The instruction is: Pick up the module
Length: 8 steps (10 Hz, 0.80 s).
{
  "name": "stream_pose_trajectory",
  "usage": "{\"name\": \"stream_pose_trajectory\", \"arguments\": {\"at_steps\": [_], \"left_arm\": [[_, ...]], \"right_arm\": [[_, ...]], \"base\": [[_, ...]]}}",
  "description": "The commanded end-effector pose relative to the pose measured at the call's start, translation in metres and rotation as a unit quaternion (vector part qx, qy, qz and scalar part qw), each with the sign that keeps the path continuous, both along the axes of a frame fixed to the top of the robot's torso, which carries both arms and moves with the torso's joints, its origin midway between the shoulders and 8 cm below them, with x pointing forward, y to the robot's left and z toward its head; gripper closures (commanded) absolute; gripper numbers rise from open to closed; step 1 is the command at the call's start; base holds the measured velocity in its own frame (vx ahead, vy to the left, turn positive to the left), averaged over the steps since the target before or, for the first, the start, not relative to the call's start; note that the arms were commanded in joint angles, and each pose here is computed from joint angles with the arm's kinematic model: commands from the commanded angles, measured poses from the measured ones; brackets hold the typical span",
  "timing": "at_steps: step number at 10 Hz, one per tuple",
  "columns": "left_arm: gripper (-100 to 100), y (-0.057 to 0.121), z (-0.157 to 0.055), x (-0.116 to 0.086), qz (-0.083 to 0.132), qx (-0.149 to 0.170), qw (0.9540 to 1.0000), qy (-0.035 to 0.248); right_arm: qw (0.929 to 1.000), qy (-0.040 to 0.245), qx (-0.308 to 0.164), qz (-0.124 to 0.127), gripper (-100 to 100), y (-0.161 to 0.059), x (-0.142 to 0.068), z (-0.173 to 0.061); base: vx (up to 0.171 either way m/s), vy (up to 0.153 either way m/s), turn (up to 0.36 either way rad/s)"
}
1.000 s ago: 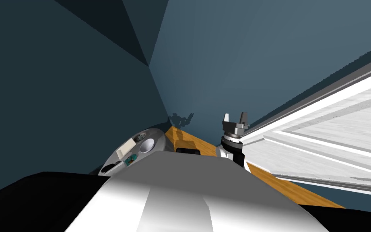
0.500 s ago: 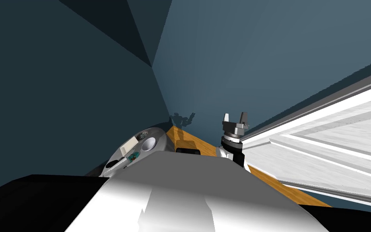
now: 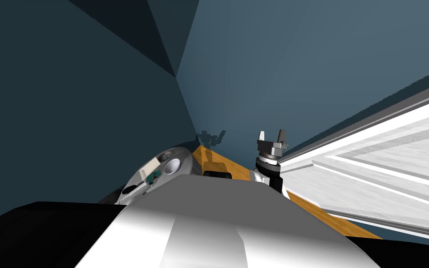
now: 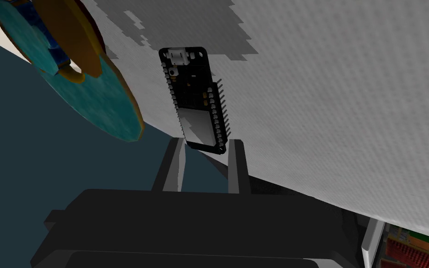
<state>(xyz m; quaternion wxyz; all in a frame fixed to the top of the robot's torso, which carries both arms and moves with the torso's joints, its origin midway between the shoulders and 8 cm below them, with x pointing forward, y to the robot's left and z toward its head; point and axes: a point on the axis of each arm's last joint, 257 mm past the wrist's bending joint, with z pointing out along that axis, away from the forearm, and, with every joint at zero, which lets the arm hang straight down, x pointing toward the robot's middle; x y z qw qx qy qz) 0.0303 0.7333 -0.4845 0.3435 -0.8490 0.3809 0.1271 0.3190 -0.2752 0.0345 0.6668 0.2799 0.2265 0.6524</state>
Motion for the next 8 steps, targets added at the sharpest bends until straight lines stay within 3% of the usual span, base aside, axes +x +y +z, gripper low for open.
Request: {"name": "stream_pose_trajectory", "arguments": {"at_steps": [1,2,3,7,8], "left_arm": [[0,0.0,0.0,0.0,0.0,0.0,1.0,0.0],[100,0.001,0.003,-0.015,0.007,0.002,1.0,0.005],[100,0.003,0.007,-0.02,0.005,0.006,0.9999,0.008],[100,0.001,0.008,-0.053,0.032,0.006,0.9994,0.008],[100,0.0,0.009,-0.066,0.03,0.007,0.9993,0.019]], "right_arm": [[1.0,0.0,0.0,0.0,0,0.0,0.0,0.0],[1.0,0.0,0.0,0.0,0,0.0,0.0,0.0],[1.0,0.0,0.0,0.0,0,0.0,0.0,0.0],[1.0,0.0,0.0,0.0,0,0.0,0.0,0.0],[1.0,0.0,0.0,0.0,0,0.0,0.0,0.0]], "base": [[0.0,0.0,0.0],[-0.007,-0.004,-0.212],[-0.016,-0.003,-0.345],[-0.006,-0.001,-0.079],[-0.009,-0.006,-0.21]]}}
